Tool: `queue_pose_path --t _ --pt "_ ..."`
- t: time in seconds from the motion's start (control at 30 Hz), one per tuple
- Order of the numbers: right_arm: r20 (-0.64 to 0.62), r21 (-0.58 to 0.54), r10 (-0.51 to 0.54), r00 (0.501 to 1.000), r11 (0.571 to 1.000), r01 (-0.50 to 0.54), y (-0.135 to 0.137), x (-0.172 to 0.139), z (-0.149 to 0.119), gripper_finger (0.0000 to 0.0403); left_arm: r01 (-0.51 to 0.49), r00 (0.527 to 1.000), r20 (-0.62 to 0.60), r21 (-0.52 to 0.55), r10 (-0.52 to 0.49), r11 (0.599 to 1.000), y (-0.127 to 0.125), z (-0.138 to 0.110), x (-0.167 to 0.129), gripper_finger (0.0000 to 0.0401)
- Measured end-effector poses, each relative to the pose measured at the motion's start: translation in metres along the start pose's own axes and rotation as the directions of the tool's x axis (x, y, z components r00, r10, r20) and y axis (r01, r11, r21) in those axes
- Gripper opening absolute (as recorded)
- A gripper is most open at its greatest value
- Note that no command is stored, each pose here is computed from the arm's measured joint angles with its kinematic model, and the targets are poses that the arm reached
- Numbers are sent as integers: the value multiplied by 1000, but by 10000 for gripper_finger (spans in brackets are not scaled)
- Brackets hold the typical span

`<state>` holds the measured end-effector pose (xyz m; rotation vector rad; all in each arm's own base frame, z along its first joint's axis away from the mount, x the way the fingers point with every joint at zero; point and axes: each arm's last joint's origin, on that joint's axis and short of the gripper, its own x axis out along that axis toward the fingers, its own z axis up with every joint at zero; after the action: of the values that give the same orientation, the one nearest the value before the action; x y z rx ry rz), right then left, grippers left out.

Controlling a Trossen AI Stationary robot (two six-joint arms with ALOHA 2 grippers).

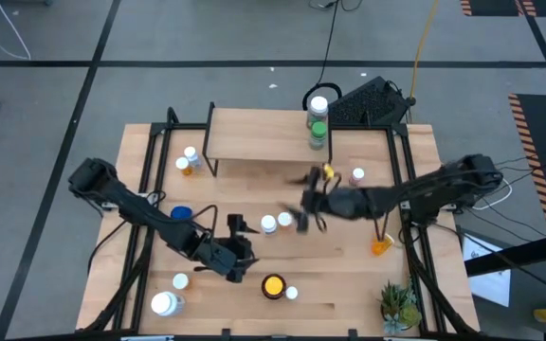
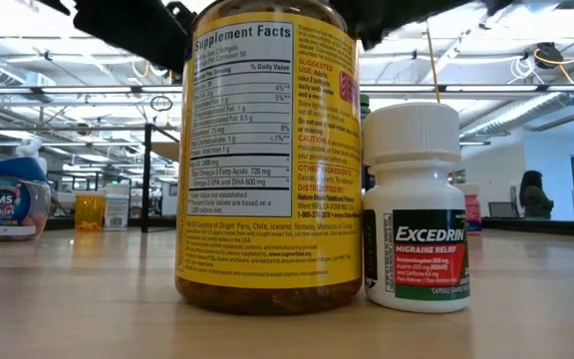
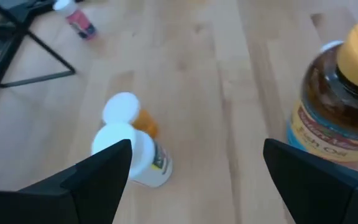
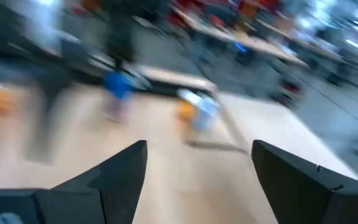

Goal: Pick and place medicine bottles onto shelf by color
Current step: Put the yellow pill bottle on the shelf

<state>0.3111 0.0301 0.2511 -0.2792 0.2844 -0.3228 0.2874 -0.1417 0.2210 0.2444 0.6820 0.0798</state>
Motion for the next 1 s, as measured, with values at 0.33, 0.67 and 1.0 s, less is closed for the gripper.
queue_pose_path --t 0.33,0.67,1.0 --pt "66 214 569 820 794 -569 8 -1 -3 279 106 994 -28 15 -105 994 -5 -2 -5 369" --pt "102 80 775 624 619 -781 84 -14 12 304 167 986 10 40 -168 985 -8 2 -5 369" --pt "43 107 803 594 587 -802 141 14 -15 342 175 984 -24 -81 -178 981 -31 -10 9 369"
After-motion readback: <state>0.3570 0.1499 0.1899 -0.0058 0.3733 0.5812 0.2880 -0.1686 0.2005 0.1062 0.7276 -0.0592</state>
